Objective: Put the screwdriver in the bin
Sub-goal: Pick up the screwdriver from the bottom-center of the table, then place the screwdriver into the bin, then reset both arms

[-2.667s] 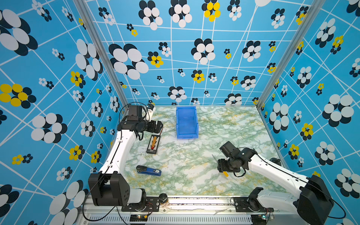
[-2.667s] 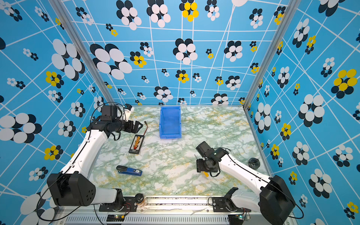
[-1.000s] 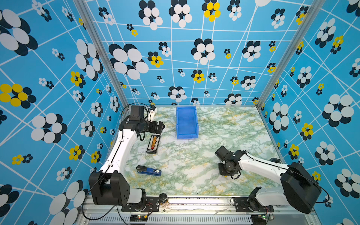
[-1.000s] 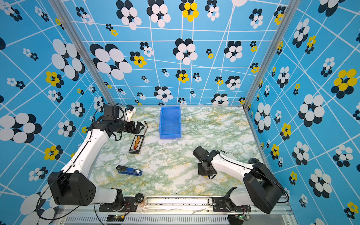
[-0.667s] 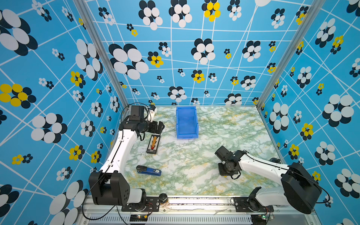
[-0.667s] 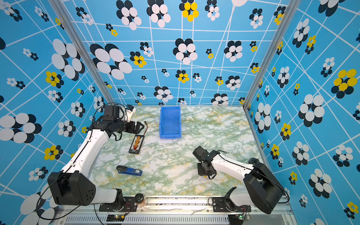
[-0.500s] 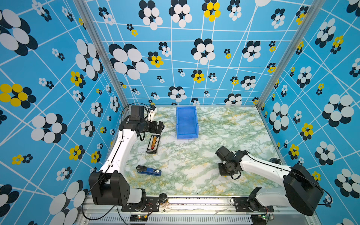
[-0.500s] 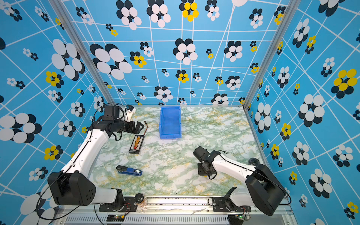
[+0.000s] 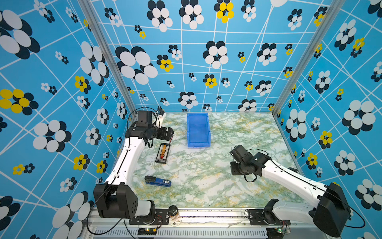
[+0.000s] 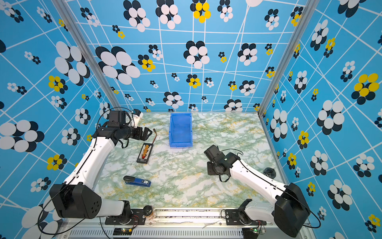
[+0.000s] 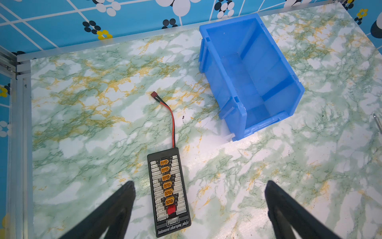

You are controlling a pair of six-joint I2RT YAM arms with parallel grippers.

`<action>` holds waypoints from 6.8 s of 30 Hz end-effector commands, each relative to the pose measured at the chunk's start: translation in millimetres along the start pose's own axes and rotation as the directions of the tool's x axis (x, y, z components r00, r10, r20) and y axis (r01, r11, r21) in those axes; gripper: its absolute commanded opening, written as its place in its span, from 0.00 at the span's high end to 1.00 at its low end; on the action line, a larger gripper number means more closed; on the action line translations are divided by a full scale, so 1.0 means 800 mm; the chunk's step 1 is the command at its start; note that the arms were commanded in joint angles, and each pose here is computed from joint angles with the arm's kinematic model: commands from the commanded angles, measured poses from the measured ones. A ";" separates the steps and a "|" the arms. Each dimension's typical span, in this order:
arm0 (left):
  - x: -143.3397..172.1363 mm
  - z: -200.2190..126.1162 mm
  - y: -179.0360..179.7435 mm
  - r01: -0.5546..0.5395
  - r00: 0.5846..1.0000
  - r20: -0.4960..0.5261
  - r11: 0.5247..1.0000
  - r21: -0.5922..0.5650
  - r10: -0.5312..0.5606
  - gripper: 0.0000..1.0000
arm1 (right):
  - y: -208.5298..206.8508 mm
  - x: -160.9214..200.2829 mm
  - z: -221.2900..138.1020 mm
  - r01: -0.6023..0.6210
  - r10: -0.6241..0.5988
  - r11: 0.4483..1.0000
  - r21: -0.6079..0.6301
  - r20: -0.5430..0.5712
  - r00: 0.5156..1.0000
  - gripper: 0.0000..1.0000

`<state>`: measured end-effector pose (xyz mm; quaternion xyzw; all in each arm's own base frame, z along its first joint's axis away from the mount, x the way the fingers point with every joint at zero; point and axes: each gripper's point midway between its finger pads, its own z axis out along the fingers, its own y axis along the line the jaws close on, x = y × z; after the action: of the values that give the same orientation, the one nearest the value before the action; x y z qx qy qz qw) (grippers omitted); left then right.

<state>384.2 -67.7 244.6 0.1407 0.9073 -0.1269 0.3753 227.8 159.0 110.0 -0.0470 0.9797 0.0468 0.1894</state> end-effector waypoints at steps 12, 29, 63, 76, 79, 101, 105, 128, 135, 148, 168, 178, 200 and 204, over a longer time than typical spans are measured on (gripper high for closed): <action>0.020 -0.043 -0.012 -0.067 0.998 -0.014 0.997 -0.029 0.067 0.01 | 0.079 -0.137 -0.030 0.172 -0.164 0.984 -0.047 0.141 0.976 0.88; 0.024 -0.052 -0.025 -0.071 0.997 0.006 0.997 0.010 0.071 0.01 | 0.182 -0.283 0.013 0.276 -0.243 0.951 -0.140 0.211 0.947 0.89; 0.014 -0.055 -0.033 0.027 0.999 0.030 0.995 0.096 -0.030 0.01 | 0.230 -0.313 0.184 0.154 -0.129 0.971 -0.186 0.140 0.982 0.88; 0.013 -0.055 -0.030 0.020 0.999 0.037 0.996 0.089 -0.024 0.01 | 0.237 -0.305 0.213 0.130 -0.110 0.970 -0.206 0.108 0.988 0.86; 0.013 -0.054 -0.030 0.019 0.999 0.040 0.996 0.088 -0.023 0.01 | 0.236 -0.301 0.220 0.126 -0.108 0.971 -0.205 0.095 0.990 0.85; 0.017 -0.056 -0.029 0.017 0.999 0.047 0.997 0.078 -0.021 0.01 | 0.239 -0.300 0.222 0.126 -0.110 0.969 -0.210 0.088 0.990 0.76; 0.018 -0.055 -0.029 0.018 0.999 0.047 0.997 0.079 -0.021 0.01 | 0.239 -0.299 0.224 0.124 -0.109 0.970 -0.209 0.084 0.990 0.74; 0.013 -0.047 -0.007 -0.009 0.997 0.073 1.000 -0.005 0.009 0.01 | 0.240 -0.358 0.074 0.203 -0.149 0.965 -0.169 0.285 0.947 0.59; 0.023 -0.017 0.011 0.029 1.000 0.002 0.999 -0.035 -0.029 0.01 | 0.219 -0.347 -0.020 0.269 -0.218 0.958 -0.102 0.353 0.910 0.52; -0.008 0.014 0.070 0.206 0.978 0.034 0.971 -0.118 -0.204 0.01 | 0.009 -0.280 -0.077 0.013 -0.005 1.000 -0.013 0.490 0.872 0.27; 0.057 0.055 0.160 0.411 0.911 0.082 0.867 -0.282 -0.405 0.01 | -0.137 -0.254 -0.011 -0.050 -0.145 0.938 0.344 0.518 0.843 0.01; 0.118 0.086 0.165 0.412 0.873 0.389 0.871 -0.268 -0.293 0.01 | -0.214 -0.240 0.022 -0.205 -0.073 0.935 0.289 0.725 0.685 0.01; 0.142 0.095 0.104 0.191 0.856 0.517 0.930 -0.314 -0.001 0.01 | -0.255 -0.159 0.061 -0.254 0.013 0.951 0.178 0.794 0.607 0.01; 0.141 0.095 0.105 0.196 0.857 0.515 0.928 -0.316 -0.006 0.01 | -0.246 -0.168 0.074 -0.189 0.014 0.969 0.157 0.733 0.680 0.01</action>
<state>384.0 1.8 92.9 -0.0220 0.8024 -0.0234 0.5959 376.1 -26.4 62.0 0.0601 0.8441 -0.0636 0.5291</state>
